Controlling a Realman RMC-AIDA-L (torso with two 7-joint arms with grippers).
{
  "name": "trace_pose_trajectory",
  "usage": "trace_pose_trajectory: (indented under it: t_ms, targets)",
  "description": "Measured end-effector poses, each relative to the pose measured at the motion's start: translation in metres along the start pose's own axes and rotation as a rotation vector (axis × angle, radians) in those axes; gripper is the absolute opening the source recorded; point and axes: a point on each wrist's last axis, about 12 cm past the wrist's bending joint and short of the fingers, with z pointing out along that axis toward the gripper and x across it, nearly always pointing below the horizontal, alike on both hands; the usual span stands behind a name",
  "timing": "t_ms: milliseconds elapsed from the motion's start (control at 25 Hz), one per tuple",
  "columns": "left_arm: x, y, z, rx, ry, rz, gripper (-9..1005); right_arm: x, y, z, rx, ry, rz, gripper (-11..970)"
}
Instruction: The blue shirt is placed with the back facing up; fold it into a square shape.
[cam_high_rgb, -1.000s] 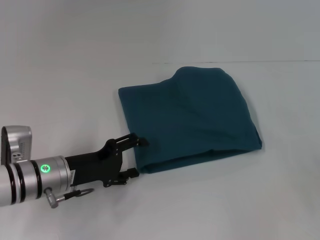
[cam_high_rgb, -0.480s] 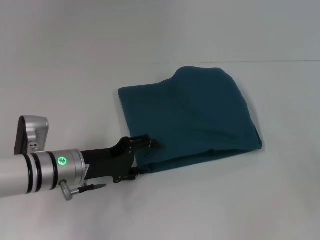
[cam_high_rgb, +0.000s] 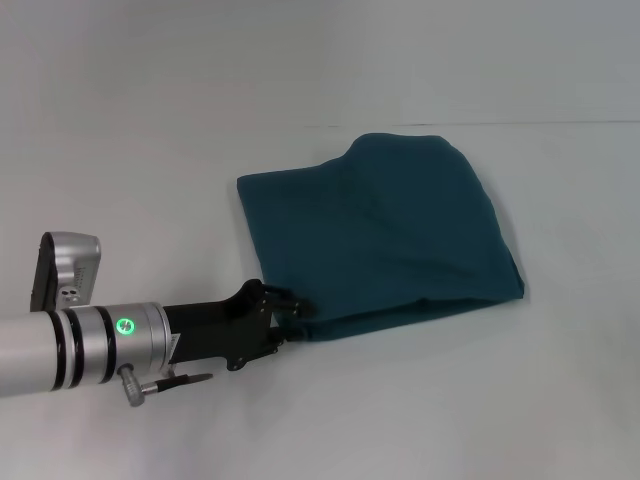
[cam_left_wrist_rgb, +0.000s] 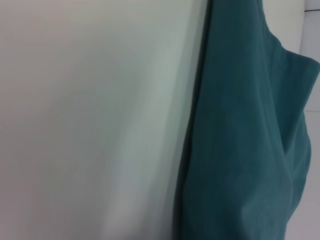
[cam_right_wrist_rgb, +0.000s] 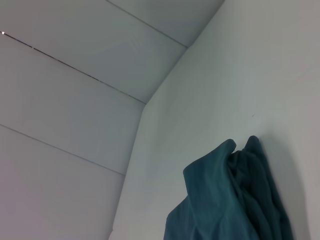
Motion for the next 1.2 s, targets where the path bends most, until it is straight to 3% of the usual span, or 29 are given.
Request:
trace_pose_trajectory:
  t_ms: [360,800,1200]
  targets:
    - [0.003,0.001,-0.002,0.013,0.015,0.016,124,0.001,0.000,0.000,-0.001,-0.001,0.004,825]
    - [0.003,0.006,-0.010,0.016,0.009,0.027,11,0.004,-0.002,0.000,-0.005,0.002,0.019,825]
    - [0.008,0.009,-0.012,0.033,0.031,0.024,9,0.005,-0.002,0.001,-0.009,0.004,0.024,824]
